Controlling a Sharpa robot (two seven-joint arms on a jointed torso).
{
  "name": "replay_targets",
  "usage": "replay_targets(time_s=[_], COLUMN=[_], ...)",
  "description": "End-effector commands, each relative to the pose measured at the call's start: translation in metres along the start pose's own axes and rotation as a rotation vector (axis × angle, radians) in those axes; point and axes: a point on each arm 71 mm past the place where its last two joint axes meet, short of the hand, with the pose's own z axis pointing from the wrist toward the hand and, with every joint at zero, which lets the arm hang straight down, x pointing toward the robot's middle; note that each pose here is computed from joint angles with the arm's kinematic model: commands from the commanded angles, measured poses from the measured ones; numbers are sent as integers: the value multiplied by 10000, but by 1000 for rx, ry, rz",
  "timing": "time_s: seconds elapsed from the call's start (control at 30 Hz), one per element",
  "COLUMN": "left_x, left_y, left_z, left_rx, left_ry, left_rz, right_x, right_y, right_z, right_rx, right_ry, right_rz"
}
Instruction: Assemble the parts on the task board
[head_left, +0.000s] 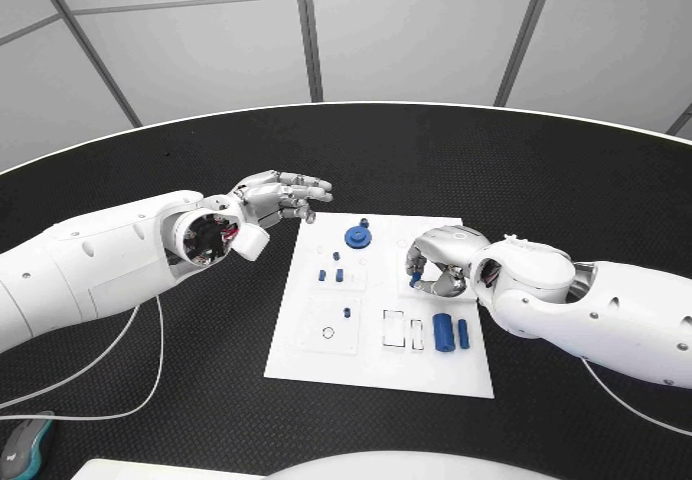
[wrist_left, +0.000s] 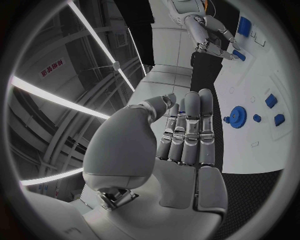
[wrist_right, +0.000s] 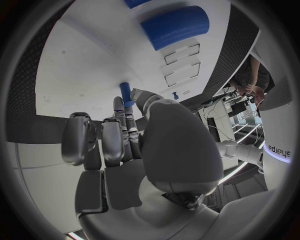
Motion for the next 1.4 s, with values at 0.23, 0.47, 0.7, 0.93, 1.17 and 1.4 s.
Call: replay_targets(time_s=[0.23, 0.47, 0.7, 0.93, 1.17, 1.4], left_x=[0, 0, -5, -20, -17, 11], left_y=[1, 0, 0, 0, 0, 1], left_z=[3, 5, 4, 3, 11, 31], left_rx=[-1, 0, 0, 0, 1, 2], left_ry=[0, 0, -1, -5, -3, 6], left_rz=[0, 0, 0, 0, 0, 0], right_x=[22, 15, -11, -66, -200, -278], right_y=[16, 24, 29, 87, 339, 764], right_z=[14, 18, -16, -148, -244, -154], right_rx=[-5, -5, -2, -13, -83, -204], right_ry=[-1, -25, -65, -93, -147, -165], right_rz=[3, 11, 25, 42, 73, 131])
